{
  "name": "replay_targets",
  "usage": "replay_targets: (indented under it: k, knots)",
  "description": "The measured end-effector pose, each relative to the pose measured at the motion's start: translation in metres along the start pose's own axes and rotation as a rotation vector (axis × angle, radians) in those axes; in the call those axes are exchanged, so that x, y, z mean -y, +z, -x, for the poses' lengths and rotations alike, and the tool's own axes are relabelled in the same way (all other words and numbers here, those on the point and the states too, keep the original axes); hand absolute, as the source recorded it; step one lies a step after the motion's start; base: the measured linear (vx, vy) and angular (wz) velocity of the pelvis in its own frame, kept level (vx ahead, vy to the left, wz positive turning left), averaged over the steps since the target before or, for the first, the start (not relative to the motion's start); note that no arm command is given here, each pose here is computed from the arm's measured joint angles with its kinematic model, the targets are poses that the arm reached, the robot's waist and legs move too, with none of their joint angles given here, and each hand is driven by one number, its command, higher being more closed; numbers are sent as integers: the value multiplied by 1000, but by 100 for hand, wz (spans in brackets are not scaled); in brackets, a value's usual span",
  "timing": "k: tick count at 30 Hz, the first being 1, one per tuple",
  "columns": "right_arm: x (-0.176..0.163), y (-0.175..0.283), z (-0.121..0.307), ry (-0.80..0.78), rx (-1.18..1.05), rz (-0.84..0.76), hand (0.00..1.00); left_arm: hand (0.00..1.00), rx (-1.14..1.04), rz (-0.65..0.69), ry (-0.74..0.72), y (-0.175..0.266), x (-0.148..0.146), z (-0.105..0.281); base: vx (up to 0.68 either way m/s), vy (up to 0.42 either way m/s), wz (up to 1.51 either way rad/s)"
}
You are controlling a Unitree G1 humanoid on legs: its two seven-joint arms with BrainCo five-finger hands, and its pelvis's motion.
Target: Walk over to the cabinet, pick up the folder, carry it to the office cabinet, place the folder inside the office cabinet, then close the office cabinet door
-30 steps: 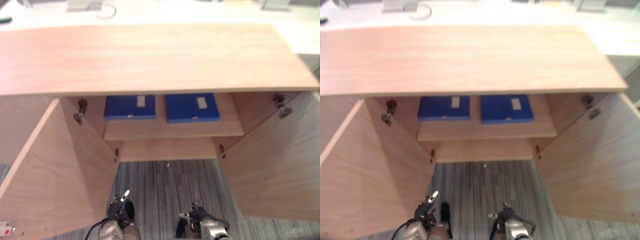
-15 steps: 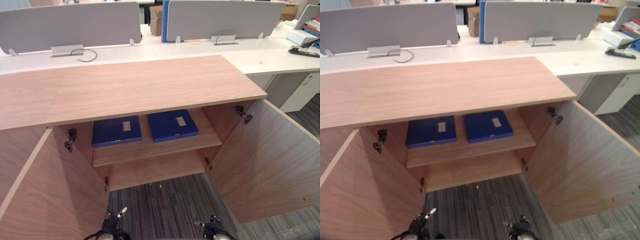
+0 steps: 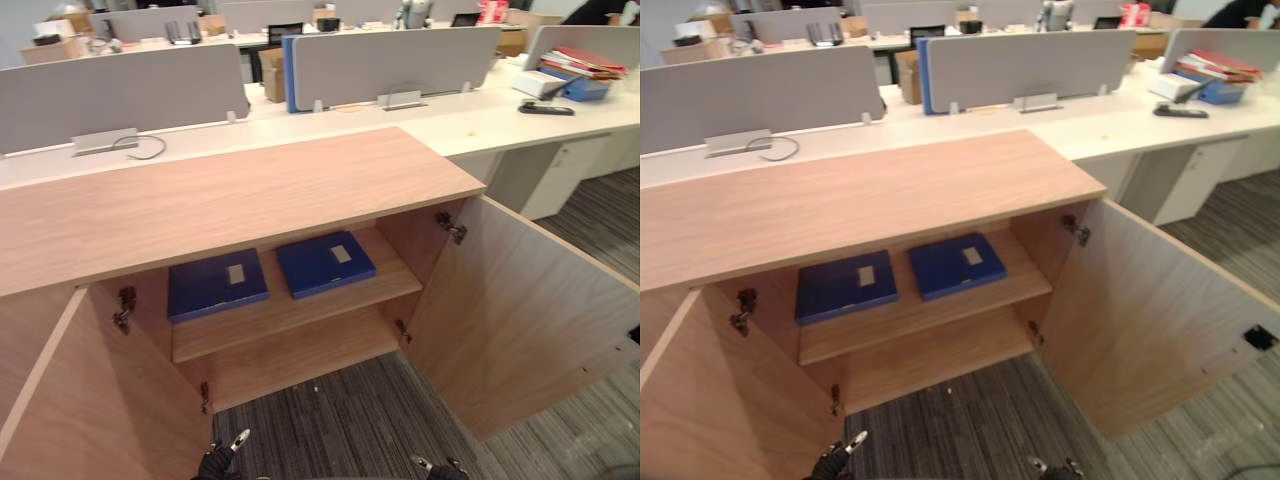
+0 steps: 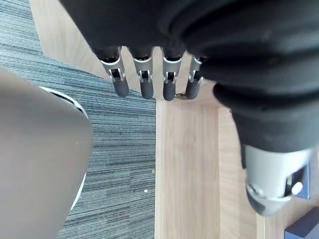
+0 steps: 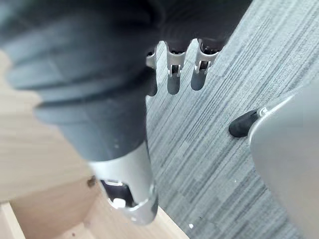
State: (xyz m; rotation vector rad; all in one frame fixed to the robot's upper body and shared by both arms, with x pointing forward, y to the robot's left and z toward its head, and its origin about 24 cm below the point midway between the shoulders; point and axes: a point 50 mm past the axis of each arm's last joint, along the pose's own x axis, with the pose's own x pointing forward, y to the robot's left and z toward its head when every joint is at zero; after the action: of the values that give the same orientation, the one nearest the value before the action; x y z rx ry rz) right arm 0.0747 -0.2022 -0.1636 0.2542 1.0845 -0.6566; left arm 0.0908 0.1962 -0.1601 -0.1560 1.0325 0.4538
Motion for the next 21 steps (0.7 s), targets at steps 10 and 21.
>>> replay_targets:
  k: [10, 21]
  knots:
    - [5, -6, 3, -22, -13, -106, 0, 0, -5, 28, 29, -2, 0, 0, 52, 63, -54]
    - [11, -9, 3, -49, -29, -216, 0, 0, 2, -4, 13, -2, 6, 1, 53, 14, -31]
